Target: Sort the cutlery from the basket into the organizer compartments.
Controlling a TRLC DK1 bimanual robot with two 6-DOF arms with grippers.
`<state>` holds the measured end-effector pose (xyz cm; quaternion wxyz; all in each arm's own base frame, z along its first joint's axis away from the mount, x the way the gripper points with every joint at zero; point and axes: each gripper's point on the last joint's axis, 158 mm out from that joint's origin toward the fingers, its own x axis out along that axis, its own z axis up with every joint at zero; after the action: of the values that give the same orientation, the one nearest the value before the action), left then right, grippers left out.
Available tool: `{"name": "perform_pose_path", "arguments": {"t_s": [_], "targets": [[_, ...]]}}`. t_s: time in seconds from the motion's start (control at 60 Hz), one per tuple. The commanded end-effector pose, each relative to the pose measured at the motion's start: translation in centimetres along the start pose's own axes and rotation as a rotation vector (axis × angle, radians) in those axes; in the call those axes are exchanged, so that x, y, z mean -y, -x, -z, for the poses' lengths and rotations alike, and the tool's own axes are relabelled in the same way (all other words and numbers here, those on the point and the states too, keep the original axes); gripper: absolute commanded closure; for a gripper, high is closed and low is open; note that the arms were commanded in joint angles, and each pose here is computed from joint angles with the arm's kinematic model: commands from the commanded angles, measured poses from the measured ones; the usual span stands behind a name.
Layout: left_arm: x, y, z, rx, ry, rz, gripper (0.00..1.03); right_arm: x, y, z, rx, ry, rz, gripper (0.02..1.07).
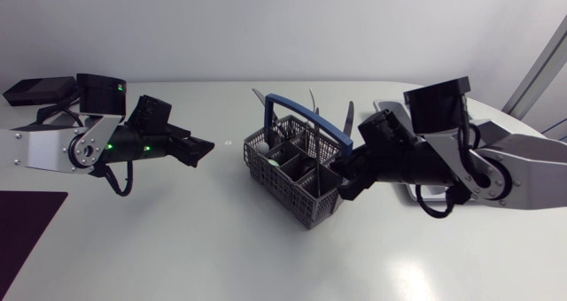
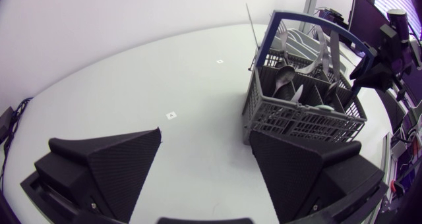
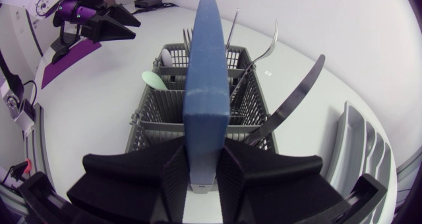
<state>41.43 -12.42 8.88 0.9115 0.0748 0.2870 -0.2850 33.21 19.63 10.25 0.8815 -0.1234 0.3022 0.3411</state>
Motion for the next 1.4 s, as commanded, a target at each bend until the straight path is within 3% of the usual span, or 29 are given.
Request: {"name": "perform_pose_path", "arguments": {"t_s": [0.0, 0.05, 0.1, 0.25, 0.5, 0.7, 0.967, 1.383], "targets": [[0.6, -1.3, 0.4, -0.034, -0.016, 0.036, 0.10, -0.3, 1.4, -1.0, 0.044, 0.036, 0.002, 0.51], [0.7, -1.9, 0.4, -0.047, -0.011, 0.050, 0.10, -0.7, 2.0, -0.9, 0.044, 0.037, -0.006, 0.34], [0.7, -2.5, 0.3, -0.069, 0.003, 0.074, 0.10, -0.8, 2.9, -1.1, 0.056, 0.038, -0.002, 0.25], [0.9, -3.2, -0.8, -0.066, 0.030, 0.154, 0.15, -0.1, 6.0, -1.2, 0.076, 0.038, 0.021, 0.25], [0.3, -4.9, -2.9, -0.027, 0.042, 0.179, 0.48, 3.1, 7.3, 1.4, 0.030, -0.033, 0.047, 0.91], [0.6, -8.8, -1.9, -0.110, 0.116, 0.251, 1.00, 3.5, 5.1, 3.6, -0.050, -0.088, 0.008, 1.02], [1.0, -11.6, -0.8, -0.152, 0.144, 0.321, 1.00, 4.2, 1.9, 6.8, -0.177, -0.170, -0.034, 1.02], [7.2, -11.6, -0.2, -0.195, 0.138, 0.554, 1.00, 5.5, -0.7, 4.8, -0.148, -0.303, -0.089, 1.02]]}}
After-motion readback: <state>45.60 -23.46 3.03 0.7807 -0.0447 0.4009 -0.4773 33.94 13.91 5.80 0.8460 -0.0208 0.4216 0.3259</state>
